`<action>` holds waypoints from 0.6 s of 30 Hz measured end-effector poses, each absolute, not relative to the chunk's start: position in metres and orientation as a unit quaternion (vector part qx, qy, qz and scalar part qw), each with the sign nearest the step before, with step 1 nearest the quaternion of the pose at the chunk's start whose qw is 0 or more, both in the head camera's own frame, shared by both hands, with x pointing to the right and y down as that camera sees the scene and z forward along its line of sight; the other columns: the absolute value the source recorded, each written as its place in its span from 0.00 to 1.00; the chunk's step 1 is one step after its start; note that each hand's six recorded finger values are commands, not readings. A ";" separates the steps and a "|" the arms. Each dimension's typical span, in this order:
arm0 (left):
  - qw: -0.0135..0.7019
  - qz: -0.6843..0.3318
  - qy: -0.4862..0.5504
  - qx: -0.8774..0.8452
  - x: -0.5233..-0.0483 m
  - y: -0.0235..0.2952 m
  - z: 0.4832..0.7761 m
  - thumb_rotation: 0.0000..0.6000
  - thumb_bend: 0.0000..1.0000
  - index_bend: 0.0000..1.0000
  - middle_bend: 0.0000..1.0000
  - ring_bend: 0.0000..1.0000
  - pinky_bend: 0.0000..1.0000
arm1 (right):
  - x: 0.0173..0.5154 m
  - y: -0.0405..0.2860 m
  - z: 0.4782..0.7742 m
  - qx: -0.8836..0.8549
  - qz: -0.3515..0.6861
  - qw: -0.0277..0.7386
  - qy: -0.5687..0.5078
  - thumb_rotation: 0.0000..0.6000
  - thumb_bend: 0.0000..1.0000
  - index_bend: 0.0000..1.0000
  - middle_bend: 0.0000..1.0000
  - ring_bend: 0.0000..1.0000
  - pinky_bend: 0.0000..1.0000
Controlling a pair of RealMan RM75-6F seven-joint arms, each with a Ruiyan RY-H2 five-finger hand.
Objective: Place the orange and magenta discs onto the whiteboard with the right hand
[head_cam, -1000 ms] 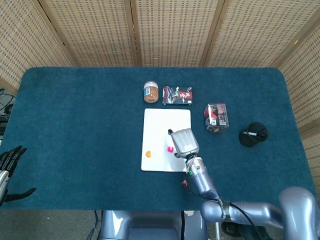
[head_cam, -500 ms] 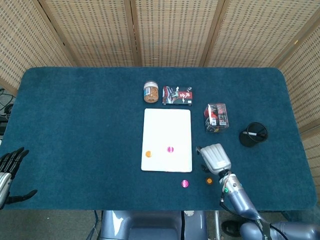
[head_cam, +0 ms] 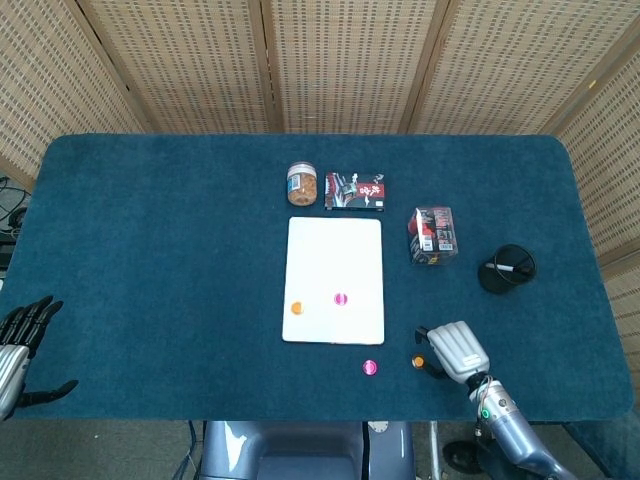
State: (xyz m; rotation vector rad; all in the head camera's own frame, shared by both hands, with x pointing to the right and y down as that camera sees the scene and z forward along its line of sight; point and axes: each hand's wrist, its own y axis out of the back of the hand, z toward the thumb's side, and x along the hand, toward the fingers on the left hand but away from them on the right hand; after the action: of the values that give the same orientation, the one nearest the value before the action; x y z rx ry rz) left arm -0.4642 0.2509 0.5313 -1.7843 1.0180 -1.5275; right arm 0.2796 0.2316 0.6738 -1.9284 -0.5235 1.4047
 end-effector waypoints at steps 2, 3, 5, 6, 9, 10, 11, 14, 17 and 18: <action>0.287 -0.572 0.381 -0.668 -0.464 0.251 0.532 1.00 0.00 0.00 0.00 0.00 0.00 | 0.280 0.237 0.677 -0.744 0.537 0.345 -0.199 1.00 0.31 0.42 1.00 1.00 1.00; 0.287 -0.572 0.381 -0.668 -0.464 0.251 0.532 1.00 0.00 0.00 0.00 0.00 0.00 | 0.280 0.240 0.679 -0.745 0.535 0.345 -0.199 1.00 0.31 0.42 1.00 1.00 1.00; 0.287 -0.572 0.380 -0.667 -0.464 0.251 0.532 1.00 0.00 0.00 0.00 0.00 0.00 | 0.280 0.243 0.681 -0.746 0.534 0.345 -0.199 1.00 0.31 0.42 1.00 1.00 1.00; 0.287 -0.572 0.381 -0.668 -0.464 0.251 0.532 1.00 0.00 0.00 0.00 0.00 0.00 | 0.280 0.245 0.683 -0.746 0.534 0.346 -0.198 1.00 0.31 0.42 1.00 1.00 1.00; 0.287 -0.571 0.382 -0.668 -0.464 0.251 0.531 1.00 0.00 0.00 0.00 0.00 0.00 | 0.280 0.246 0.686 -0.745 0.534 0.348 -0.198 1.00 0.31 0.42 1.00 1.00 1.00; 0.288 -0.570 0.383 -0.668 -0.463 0.251 0.530 1.00 0.00 0.00 0.00 0.00 0.00 | 0.280 0.246 0.687 -0.745 0.535 0.348 -0.198 1.00 0.31 0.42 1.00 1.00 1.00; 0.288 -0.570 0.383 -0.668 -0.463 0.251 0.530 1.00 0.00 0.00 0.00 0.00 0.00 | 0.280 0.246 0.688 -0.745 0.535 0.347 -0.197 1.00 0.31 0.42 1.00 1.00 1.00; 0.286 -0.570 0.385 -0.667 -0.465 0.250 0.530 1.00 0.00 0.00 0.00 0.00 0.00 | 0.277 0.247 0.690 -0.746 0.535 0.345 -0.195 1.00 0.31 0.42 1.00 1.00 1.00; 0.286 -0.570 0.384 -0.668 -0.465 0.250 0.530 1.00 0.00 0.00 0.00 0.00 0.00 | 0.276 0.247 0.692 -0.745 0.537 0.344 -0.193 1.00 0.31 0.42 1.00 1.00 1.00; 0.286 -0.570 0.384 -0.668 -0.465 0.250 0.530 1.00 0.00 0.00 0.00 0.00 0.00 | 0.275 0.248 0.693 -0.745 0.538 0.344 -0.192 1.00 0.31 0.42 1.00 1.00 1.00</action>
State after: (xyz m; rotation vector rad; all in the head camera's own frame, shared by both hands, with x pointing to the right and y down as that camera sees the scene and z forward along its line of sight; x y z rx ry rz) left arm -0.4648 0.2503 0.5298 -1.7853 1.0268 -1.5224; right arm 0.2752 0.2476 0.6931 -1.9359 -0.4980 1.3965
